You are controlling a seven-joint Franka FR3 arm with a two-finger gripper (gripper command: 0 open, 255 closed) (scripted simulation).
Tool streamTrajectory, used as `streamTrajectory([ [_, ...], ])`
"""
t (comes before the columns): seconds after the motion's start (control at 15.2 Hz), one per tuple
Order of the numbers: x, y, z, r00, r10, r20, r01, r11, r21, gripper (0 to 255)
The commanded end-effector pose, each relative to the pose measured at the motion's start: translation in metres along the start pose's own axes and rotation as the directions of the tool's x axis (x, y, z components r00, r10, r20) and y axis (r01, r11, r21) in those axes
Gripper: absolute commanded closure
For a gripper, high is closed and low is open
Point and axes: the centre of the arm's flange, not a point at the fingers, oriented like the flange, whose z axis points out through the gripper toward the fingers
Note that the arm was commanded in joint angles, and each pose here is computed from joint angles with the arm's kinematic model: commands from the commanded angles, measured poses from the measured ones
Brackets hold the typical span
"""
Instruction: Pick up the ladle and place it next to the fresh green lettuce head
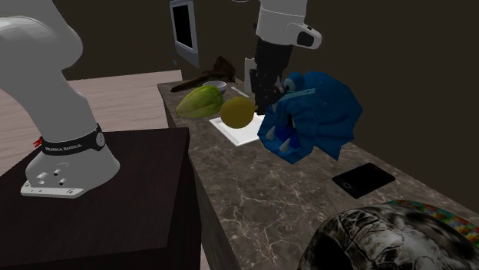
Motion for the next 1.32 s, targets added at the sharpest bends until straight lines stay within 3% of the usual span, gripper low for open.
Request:
streamTrajectory([
  [0.0, -0.009, -0.022, 0.006, 1.0, 0.001, 0.0, -0.001, 1.0, 0.0, 255],
  [1.06, -0.068, -0.221, 0.042, 1.0, 0.001, 0.0, -0.001, 1.0, 0.0, 255],
  [1.25, -0.067, -0.219, 0.058, 1.0, 0.001, 0.0, -0.001, 1.0, 0.0, 255],
])
